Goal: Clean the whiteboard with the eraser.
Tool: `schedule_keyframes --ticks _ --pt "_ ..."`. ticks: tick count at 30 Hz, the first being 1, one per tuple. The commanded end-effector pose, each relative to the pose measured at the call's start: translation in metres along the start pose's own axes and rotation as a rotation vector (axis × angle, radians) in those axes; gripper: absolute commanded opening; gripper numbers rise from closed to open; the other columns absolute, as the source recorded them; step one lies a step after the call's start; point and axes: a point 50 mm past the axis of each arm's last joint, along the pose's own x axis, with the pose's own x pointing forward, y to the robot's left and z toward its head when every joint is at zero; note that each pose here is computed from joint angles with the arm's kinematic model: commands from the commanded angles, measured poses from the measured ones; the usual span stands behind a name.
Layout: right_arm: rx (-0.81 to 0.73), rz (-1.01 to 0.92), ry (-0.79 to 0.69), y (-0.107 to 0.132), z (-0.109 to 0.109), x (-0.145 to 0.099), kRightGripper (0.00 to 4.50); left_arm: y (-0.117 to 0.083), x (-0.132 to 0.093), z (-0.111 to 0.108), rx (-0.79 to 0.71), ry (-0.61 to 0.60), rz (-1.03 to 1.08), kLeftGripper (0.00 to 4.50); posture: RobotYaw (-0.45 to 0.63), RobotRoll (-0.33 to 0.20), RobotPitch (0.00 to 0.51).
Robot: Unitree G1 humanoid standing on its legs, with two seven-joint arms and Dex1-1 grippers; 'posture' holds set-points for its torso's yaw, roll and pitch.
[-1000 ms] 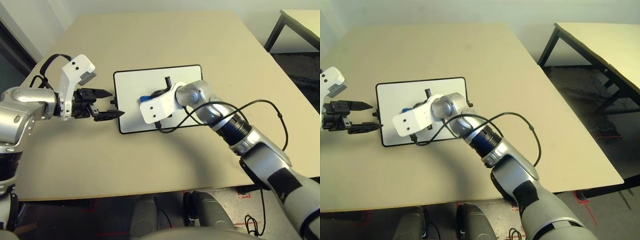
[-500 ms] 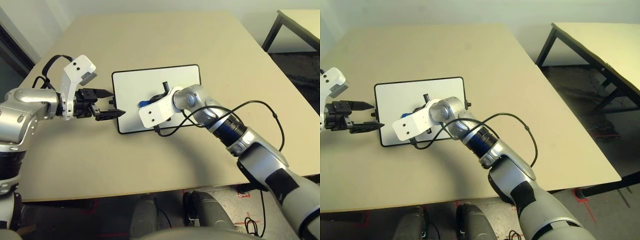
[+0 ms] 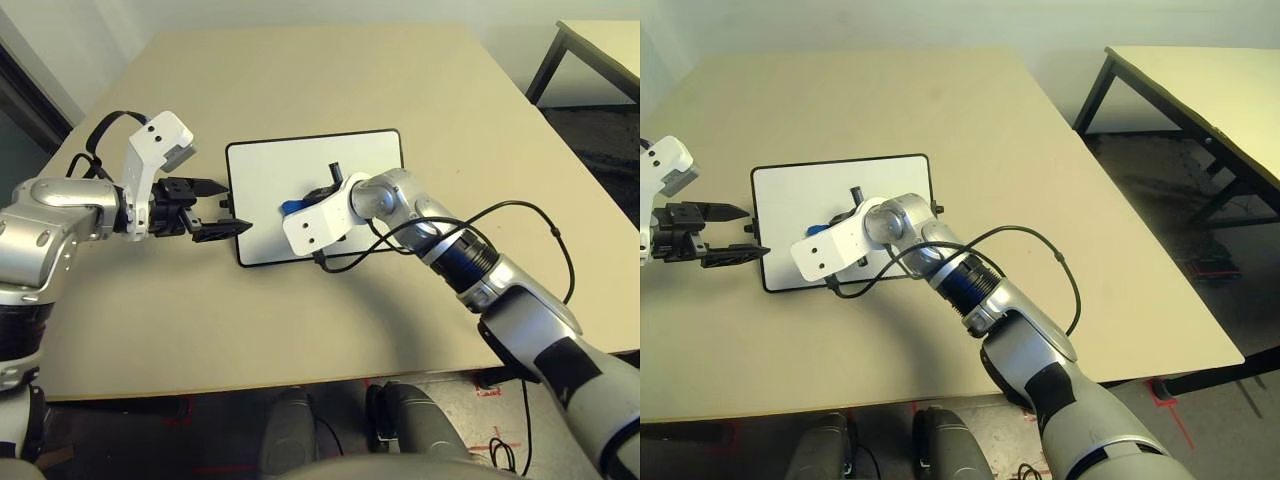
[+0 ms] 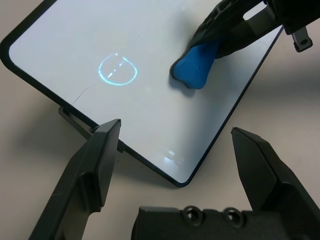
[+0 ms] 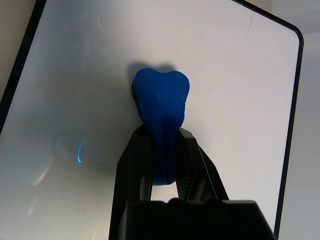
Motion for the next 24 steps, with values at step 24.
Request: schedule_keyframes --ticks 24 --pt "1.140 -0.748 0.577 0.016 -0.203 -0.151 0.60 0.065 0.006 -0.038 -0.173 -0.586 0.815 4.50 0.05 0.000 0.068"
